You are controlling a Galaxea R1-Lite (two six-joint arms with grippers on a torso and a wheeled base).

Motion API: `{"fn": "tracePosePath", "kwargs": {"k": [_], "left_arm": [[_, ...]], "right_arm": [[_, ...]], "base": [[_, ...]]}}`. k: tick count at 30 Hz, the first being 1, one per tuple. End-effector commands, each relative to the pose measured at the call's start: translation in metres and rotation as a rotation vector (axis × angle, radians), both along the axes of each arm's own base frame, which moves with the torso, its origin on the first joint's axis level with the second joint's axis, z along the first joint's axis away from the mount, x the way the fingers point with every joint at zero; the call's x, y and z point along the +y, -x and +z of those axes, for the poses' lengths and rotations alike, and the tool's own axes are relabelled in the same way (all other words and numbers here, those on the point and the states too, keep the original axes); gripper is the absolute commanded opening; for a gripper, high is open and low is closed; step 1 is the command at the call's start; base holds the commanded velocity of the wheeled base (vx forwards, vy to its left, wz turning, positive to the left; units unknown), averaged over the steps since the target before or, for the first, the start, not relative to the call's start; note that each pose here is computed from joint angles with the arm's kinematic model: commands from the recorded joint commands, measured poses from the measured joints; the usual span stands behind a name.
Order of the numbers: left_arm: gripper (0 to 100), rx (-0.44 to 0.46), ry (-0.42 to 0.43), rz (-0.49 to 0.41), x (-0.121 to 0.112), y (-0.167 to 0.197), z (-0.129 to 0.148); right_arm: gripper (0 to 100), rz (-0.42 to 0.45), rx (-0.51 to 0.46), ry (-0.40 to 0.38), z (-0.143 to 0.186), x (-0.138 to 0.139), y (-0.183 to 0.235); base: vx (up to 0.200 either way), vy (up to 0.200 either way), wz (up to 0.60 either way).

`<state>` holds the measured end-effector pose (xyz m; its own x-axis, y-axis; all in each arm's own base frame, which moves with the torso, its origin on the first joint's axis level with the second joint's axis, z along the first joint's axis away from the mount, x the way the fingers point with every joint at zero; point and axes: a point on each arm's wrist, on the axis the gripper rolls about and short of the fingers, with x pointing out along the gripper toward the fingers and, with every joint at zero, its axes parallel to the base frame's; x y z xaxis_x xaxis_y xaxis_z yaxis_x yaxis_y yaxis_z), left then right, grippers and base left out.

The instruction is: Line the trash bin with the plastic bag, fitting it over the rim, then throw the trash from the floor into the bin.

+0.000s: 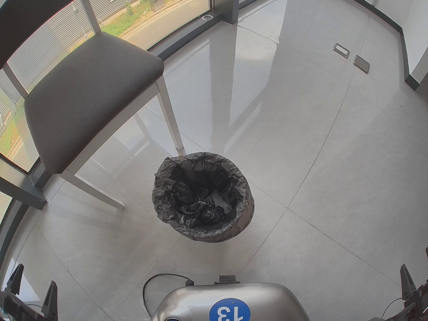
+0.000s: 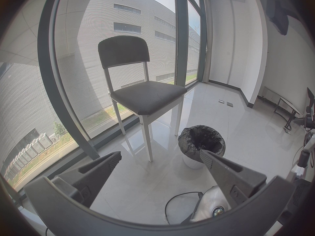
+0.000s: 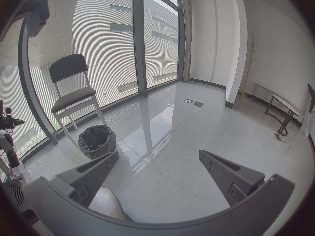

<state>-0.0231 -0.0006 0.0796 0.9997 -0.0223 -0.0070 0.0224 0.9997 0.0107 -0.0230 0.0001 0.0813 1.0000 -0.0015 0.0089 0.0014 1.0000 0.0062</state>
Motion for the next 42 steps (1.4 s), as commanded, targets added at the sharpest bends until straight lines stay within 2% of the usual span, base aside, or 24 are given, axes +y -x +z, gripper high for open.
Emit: {"fn": "tracePosePath", "kwargs": {"k": [1,42], "left_arm": [[100,-0.001,0.000,0.002,0.0000,0.0001,-0.0039],[100,-0.002,0.000,-0.001,0.0000,0.0001,-0.0038]], "right_arm": [[100,0.000,0.003,0.002,-0.0052,0.0000,-0.0002],[100,0.001,0.003,0.000,-0.0052,0.0000,-0.0002]], "base": [[0.000,0.000,0.00],[0.000,0.000,0.00]]}}
